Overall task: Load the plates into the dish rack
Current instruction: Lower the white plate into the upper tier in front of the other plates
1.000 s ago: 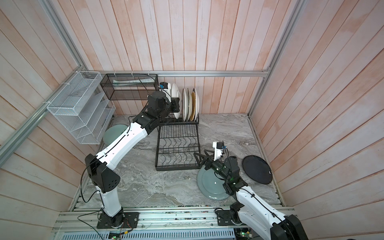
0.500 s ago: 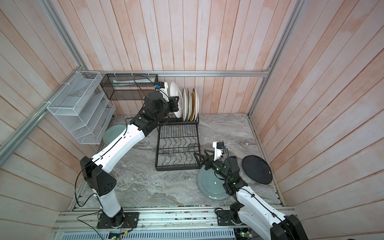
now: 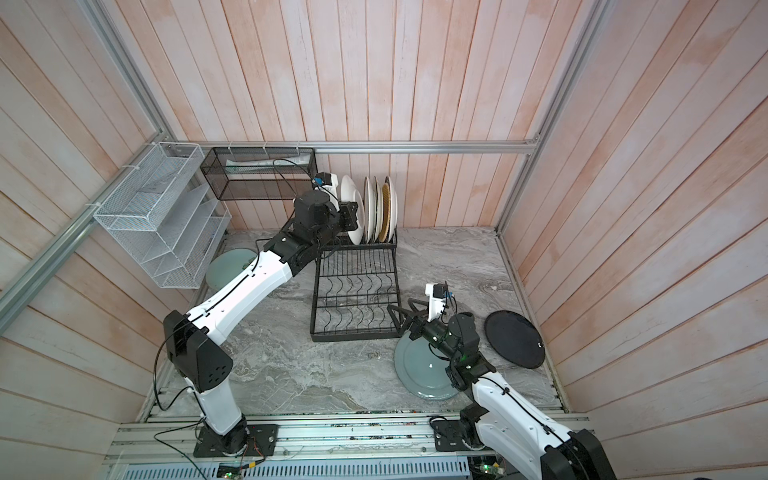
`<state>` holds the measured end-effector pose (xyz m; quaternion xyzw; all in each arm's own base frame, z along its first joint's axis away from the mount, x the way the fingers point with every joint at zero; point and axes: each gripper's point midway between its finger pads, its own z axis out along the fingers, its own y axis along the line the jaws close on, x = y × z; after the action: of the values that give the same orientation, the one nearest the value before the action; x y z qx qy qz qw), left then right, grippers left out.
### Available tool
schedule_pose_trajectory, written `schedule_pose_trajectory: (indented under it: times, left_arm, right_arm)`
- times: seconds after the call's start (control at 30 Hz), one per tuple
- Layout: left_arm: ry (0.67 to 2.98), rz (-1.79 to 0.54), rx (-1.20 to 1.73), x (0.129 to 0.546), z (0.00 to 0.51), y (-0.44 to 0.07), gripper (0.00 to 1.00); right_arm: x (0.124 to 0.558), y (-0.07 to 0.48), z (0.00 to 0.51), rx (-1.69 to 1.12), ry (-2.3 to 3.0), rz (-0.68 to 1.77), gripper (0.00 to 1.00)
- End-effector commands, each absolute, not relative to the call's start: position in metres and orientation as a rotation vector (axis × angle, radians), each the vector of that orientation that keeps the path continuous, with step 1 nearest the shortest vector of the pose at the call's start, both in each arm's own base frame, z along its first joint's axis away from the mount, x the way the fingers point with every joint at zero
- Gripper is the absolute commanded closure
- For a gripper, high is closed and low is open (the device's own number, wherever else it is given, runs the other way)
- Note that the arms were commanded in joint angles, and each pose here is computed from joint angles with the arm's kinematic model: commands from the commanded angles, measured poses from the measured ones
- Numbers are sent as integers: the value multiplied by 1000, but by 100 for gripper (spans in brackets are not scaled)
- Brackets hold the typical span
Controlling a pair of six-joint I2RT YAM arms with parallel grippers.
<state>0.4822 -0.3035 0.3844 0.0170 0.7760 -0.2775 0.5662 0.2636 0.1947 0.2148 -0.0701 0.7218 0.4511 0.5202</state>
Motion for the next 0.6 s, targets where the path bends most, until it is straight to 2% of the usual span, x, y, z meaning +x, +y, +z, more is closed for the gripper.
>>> schedule_pose_trajectory:
  times: [0.0, 0.57]
  left_arm:
    - [1783, -566, 60, 491, 395, -295, 100]
    - [1773, -337, 194, 498, 387, -316, 100]
  right_arm:
    - [263, 195, 220, -173, 1713, 1081, 2]
    - [263, 196, 221, -174, 1712, 1082, 2]
